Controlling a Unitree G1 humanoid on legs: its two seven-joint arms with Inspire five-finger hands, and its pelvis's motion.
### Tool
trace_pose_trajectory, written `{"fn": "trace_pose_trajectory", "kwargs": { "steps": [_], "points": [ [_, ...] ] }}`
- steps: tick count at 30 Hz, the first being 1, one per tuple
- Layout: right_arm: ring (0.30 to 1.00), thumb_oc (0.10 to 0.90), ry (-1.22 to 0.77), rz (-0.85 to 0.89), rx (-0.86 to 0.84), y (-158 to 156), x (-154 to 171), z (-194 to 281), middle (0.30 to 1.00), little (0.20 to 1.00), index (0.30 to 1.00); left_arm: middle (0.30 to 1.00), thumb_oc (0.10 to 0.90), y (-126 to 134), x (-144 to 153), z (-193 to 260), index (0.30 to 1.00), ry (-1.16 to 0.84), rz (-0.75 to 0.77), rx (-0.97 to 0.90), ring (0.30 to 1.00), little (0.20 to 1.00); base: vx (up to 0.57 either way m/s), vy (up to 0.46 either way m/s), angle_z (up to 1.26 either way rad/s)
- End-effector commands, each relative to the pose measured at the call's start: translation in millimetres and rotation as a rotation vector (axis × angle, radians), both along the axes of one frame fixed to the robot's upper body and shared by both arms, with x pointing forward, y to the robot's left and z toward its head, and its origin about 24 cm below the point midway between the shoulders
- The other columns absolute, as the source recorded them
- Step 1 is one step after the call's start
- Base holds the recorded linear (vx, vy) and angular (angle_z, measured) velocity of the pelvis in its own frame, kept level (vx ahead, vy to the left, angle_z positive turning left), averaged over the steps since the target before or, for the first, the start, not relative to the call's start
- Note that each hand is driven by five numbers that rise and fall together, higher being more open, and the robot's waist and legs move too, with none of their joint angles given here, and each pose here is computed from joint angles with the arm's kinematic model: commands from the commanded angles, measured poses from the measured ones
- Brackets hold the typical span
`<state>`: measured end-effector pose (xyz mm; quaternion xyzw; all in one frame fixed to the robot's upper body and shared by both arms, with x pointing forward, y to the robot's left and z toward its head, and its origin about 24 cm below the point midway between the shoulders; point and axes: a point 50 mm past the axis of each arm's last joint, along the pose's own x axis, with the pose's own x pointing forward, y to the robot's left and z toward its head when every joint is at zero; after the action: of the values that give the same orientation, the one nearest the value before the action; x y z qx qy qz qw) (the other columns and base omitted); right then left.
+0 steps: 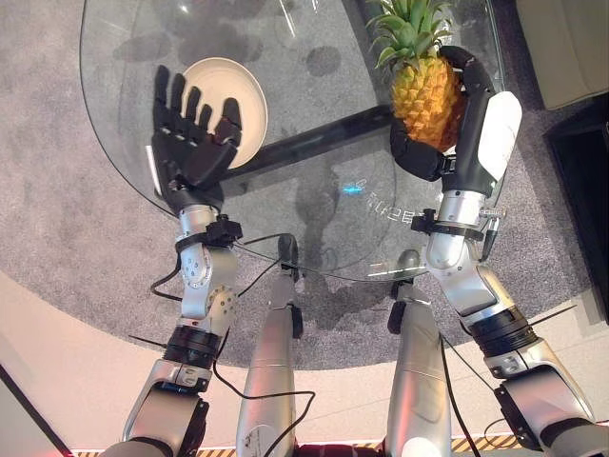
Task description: Pick up the fruit to the plate
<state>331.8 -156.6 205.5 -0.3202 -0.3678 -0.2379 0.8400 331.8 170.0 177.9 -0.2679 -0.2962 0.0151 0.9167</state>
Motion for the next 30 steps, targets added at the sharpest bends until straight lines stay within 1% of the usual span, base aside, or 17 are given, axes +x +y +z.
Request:
{"fn": "trace_pose_trajectory", "kwargs": {
  "steps": [1,10,14,23,30],
  "points": [
    [0.300,0.100,-0.405,0.179,-0.031,28,-34,74,0.300,0.200,0.300,0.900,0.800,-11,-11,65,0.900,-0.301,-0.097,0.032,0.900,0.900,0.00,0.000,0.00],
    [0.300,0.100,-0.411,0.240,-0.059,40,-36,80,0.300,0.200,0.300,0.900,0.800,-34,-6,70,0.900,-0.284,-0.275,0.049,0.900,0.900,0.00,0.000,0.00],
    [0.300,0.100,-0.407,0.266,-0.098,46,-37,81,0.300,0.200,0.300,0.900,0.800,-44,-3,71,0.900,-0.267,-0.367,0.035,0.900,0.900,0.00,0.000,0.00],
    [0.300,0.100,-0.372,0.322,-0.169,59,-37,84,0.300,0.200,0.300,0.900,0.800,-61,-2,70,0.900,-0.231,-0.475,0.022,0.900,0.900,0.00,0.000,0.00],
    [0.300,0.100,-0.348,0.386,-0.201,70,-41,82,0.300,0.200,0.300,0.900,0.800,-73,-3,67,0.900,-0.199,-0.539,0.046,0.900,0.900,0.00,0.000,0.00]
  ]
}}
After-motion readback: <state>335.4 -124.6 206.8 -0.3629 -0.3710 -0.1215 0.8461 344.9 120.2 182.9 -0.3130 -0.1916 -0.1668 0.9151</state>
